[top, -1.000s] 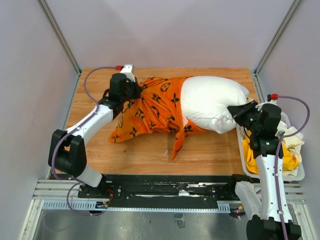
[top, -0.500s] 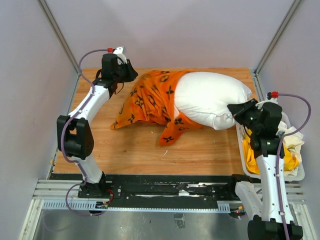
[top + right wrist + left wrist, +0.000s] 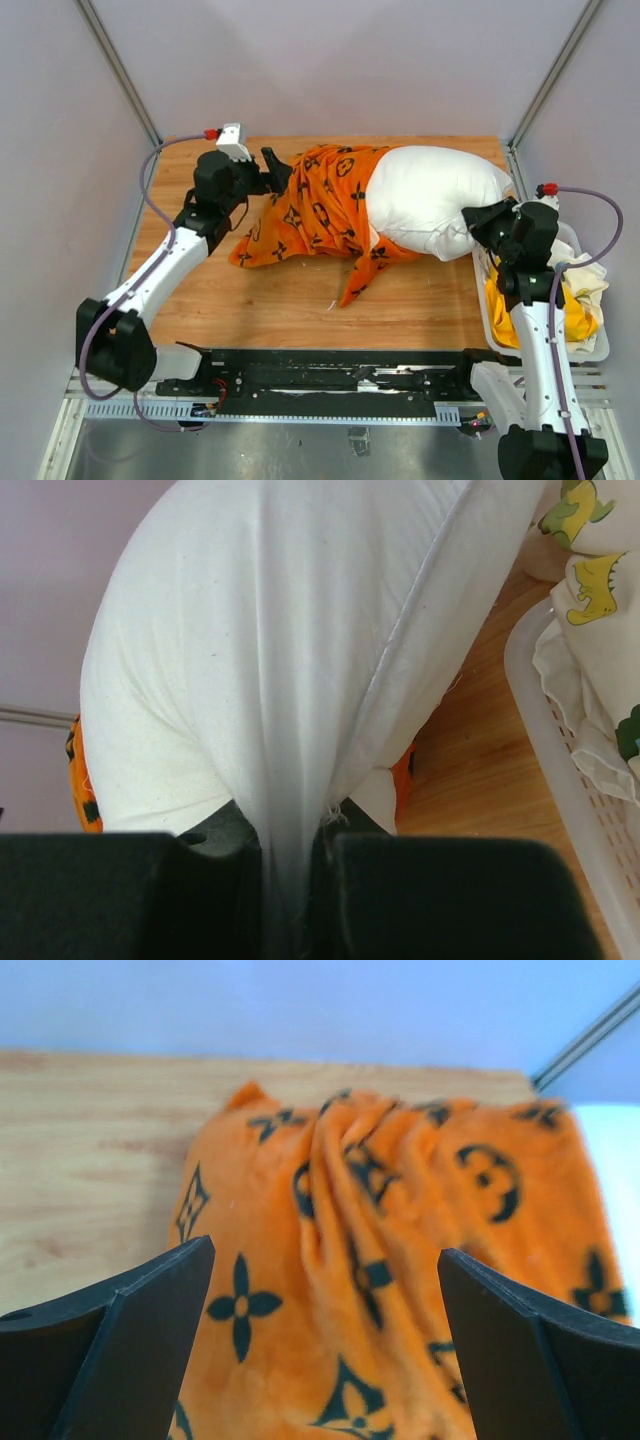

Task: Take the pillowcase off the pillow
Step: Remove the pillow from the pillowcase.

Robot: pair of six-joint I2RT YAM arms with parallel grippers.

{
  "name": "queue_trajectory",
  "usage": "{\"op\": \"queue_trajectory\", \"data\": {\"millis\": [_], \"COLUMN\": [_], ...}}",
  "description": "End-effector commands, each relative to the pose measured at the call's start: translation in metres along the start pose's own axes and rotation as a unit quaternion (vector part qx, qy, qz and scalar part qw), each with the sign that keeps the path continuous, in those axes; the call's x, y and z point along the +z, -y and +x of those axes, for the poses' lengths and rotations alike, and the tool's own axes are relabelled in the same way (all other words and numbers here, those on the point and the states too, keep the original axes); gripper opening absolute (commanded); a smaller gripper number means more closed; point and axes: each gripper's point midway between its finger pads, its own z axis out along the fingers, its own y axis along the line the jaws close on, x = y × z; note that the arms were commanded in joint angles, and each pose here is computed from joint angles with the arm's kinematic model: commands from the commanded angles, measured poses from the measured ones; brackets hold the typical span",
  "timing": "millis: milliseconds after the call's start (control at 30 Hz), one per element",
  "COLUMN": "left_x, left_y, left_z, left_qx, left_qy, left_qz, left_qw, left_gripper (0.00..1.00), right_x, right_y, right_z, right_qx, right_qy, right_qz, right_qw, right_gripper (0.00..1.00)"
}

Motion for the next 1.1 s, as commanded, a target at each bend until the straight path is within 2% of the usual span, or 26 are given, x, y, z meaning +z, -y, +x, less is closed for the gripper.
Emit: {"op": "queue_trajectory", "data": {"millis": [0,267,300,333,433,467,567,700,800,900,967,1033,1067], "left_x": [0.025,0.041,0.043,0.044,0.043,0.042,0.031,0.004,-0.029,-0.059,-0.073,-0.077,-0.076], "left_y": [-0.040,-0.057,-0.059,-0.062,-0.081,-0.089,-0.120,-0.168,-0.207,-0.229,-0.234,-0.224,-0.217], "left_z": [0.086,0.120,0.125,0.130,0.139,0.139,0.130,0.098,0.069,0.047,0.037,0.027,0.025], "left_qx": [-0.013,-0.004,-0.009,-0.015,-0.056,-0.072,-0.117,-0.158,-0.193,-0.206,-0.205,-0.198,-0.194], "left_qy": [-0.084,-0.122,-0.127,-0.131,-0.136,-0.133,-0.117,-0.064,0.000,0.056,0.082,0.093,0.089], "left_qz": [-0.060,-0.070,-0.065,-0.062,-0.058,-0.060,-0.079,-0.127,-0.176,-0.216,-0.232,-0.216,-0.198], "left_qw": [0.995,0.990,0.990,0.989,0.987,0.987,0.983,0.977,0.965,0.953,0.947,0.952,0.957], "left_gripper": [0.99,0.99,0.94,0.84,0.39,0.29,0.25,0.03,0.00,0.00,0.00,0.00,0.03], "right_x": [0.015,0.022,0.022,0.021,0.019,0.018,0.018,0.017,0.016,0.013,0.012,0.011,0.010], "right_y": [-0.022,-0.020,-0.019,-0.019,-0.020,-0.020,-0.020,-0.018,-0.016,-0.015,-0.016,-0.017,-0.018], "right_z": [-0.018,-0.007,-0.008,-0.009,-0.012,-0.011,-0.012,-0.013,-0.017,-0.019,-0.021,-0.022,-0.022], "right_qx": [-0.007,0.001,0.000,-0.001,-0.006,-0.006,-0.007,-0.008,-0.009,-0.007,-0.005,-0.003,0.000], "right_qy": [0.043,0.027,0.030,0.034,0.039,0.038,0.040,0.045,0.053,0.061,0.066,0.067,0.065], "right_qz": [-0.038,-0.044,-0.042,-0.041,-0.039,-0.040,-0.041,-0.036,-0.029,-0.027,-0.027,-0.027,-0.029], "right_qw": [0.998,0.999,0.999,0.999,0.998,0.998,0.998,0.998,0.998,0.998,0.997,0.997,0.997], "right_gripper": [0.01,0.01,0.01,0.01,0.01,0.01,0.01,0.01,0.01,0.01,0.01,0.01,0.01]}}
